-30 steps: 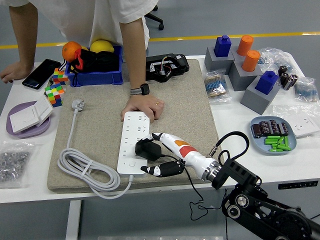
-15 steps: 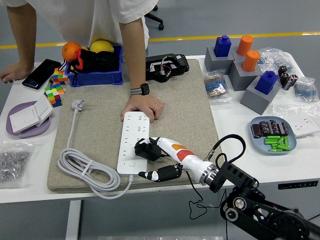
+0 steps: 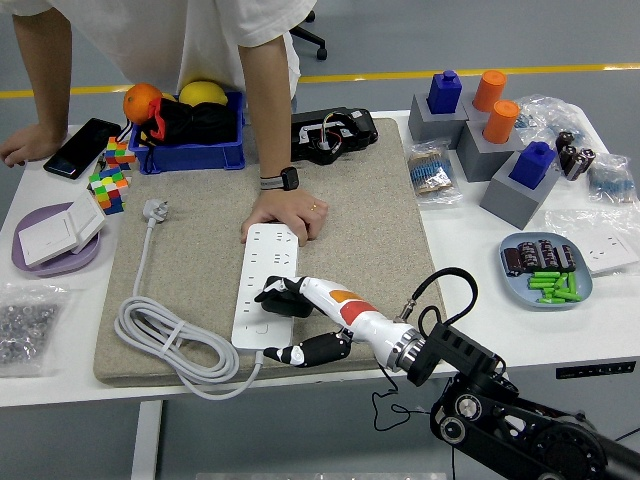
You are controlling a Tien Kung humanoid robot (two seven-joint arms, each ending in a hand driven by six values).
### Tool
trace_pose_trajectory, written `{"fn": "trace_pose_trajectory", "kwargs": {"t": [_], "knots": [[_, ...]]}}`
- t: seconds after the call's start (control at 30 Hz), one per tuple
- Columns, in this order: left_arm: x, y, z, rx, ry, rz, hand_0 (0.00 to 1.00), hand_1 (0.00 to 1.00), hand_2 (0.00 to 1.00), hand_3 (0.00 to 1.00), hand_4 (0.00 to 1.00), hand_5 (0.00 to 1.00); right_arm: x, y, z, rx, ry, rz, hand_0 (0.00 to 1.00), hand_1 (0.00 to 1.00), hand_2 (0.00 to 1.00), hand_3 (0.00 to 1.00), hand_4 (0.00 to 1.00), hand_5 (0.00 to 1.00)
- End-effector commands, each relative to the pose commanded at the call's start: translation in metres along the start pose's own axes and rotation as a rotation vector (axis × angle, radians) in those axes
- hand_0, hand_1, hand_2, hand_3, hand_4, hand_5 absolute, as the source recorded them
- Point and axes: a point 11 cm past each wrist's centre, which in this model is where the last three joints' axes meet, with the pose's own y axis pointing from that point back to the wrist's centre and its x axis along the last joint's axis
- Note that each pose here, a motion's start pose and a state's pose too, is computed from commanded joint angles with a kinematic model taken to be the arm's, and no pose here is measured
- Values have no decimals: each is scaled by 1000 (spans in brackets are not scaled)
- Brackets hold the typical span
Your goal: Press the white button,pick up the black plug,place it near the board,insert it into the board
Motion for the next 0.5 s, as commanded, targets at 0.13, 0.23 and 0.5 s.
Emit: {"fn": "trace_pose_trajectory", "kwargs": {"t": [0.13,0.23,0.5], "knots": [[0,0,0,0,3,0,649,638,631,677,509,110,0,-3,-4,10,2,-1,848,785,736,688,846,196],[0,0,0,-1,4,0,649,638,631,677,509,111,0,-4,-7,18,3,-2,844,780,732,674,842,194],[1,0,1,-1,5,1,649,638,632,677,510,111,-1,-4,-6,16,4,-6,837,776,727,660,837,191]]}}
